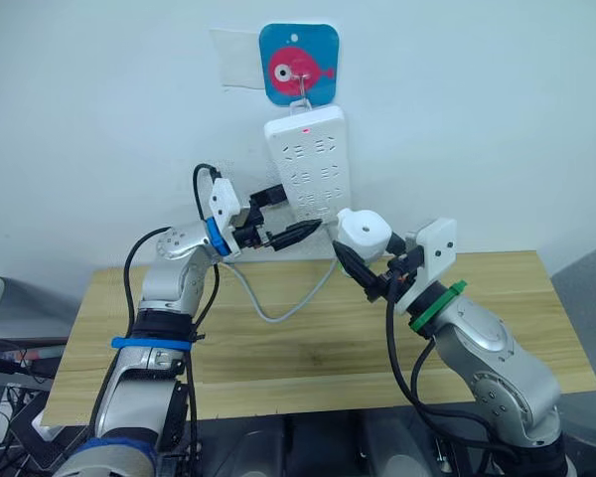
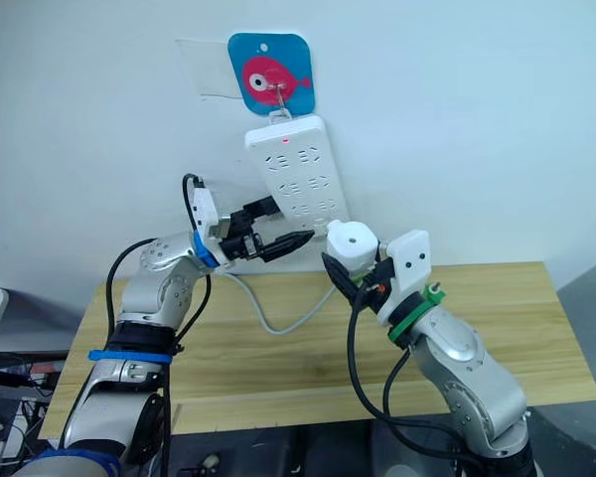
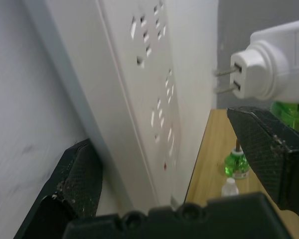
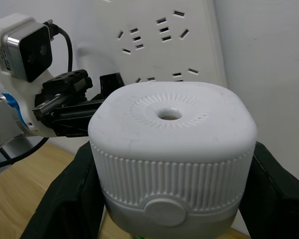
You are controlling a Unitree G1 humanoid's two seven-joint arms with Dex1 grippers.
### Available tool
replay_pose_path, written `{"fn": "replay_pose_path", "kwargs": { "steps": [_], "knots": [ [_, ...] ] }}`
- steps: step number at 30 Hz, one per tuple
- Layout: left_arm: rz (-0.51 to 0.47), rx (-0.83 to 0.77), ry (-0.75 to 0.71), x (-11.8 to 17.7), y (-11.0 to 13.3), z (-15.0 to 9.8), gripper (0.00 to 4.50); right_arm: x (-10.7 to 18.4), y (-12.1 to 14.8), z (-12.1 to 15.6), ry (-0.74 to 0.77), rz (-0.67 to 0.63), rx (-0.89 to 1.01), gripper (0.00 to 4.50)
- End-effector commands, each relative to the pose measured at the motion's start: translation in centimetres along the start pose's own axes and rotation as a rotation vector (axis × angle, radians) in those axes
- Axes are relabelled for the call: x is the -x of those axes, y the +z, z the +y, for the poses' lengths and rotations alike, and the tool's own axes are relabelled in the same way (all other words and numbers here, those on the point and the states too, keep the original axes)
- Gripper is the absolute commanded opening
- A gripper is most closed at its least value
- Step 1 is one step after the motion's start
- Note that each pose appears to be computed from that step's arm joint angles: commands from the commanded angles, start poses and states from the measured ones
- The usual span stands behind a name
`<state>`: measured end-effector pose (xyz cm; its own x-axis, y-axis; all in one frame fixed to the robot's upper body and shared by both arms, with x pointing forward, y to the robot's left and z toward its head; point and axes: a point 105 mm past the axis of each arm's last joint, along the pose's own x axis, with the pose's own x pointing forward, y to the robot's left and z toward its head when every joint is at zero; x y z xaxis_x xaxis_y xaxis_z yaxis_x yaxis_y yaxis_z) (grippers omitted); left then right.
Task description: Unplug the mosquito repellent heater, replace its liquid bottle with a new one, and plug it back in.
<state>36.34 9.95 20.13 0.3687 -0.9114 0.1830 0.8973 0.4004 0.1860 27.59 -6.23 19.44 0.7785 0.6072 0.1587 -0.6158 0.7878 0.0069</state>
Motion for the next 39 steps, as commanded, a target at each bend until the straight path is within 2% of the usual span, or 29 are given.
{"fn": "replay_pose_path", "kwargs": {
  "steps": [1,5,8,13,17,24,39],
  "knots": [
    [-0.015,-0.025,-0.033,0.0,0.8,-0.5,4.5,0.2,1.8,0.0,-0.01,-0.069,0.018,3.05],
    [-0.01,0.006,-0.032,1.2,1.1,-1.3,4.5,0.3,1.8,-0.1,-0.019,-0.069,0.017,3.05],
    [-0.003,0.02,-0.02,2.0,1.5,-1.9,3.92,0.3,1.8,-0.1,-0.018,-0.067,0.018,3.05],
    [0.002,0.026,0.015,2.5,1.9,-1.9,2.35,0.0,1.8,0.3,0.003,-0.069,0.018,3.05],
    [-0.007,0.029,0.035,2.3,2.3,-1.8,1.32,-0.3,1.9,0.8,0.035,-0.073,0.009,3.05],
    [-0.001,0.032,0.078,2.1,2.0,-1.3,1.32,-0.6,2.3,1.6,0.086,-0.071,0.016,3.05],
    [-0.003,0.028,0.05,2.0,2.1,-1.9,1.32,-2.5,1.6,1.4,0.064,-0.047,0.022,3.05]
  ]
}}
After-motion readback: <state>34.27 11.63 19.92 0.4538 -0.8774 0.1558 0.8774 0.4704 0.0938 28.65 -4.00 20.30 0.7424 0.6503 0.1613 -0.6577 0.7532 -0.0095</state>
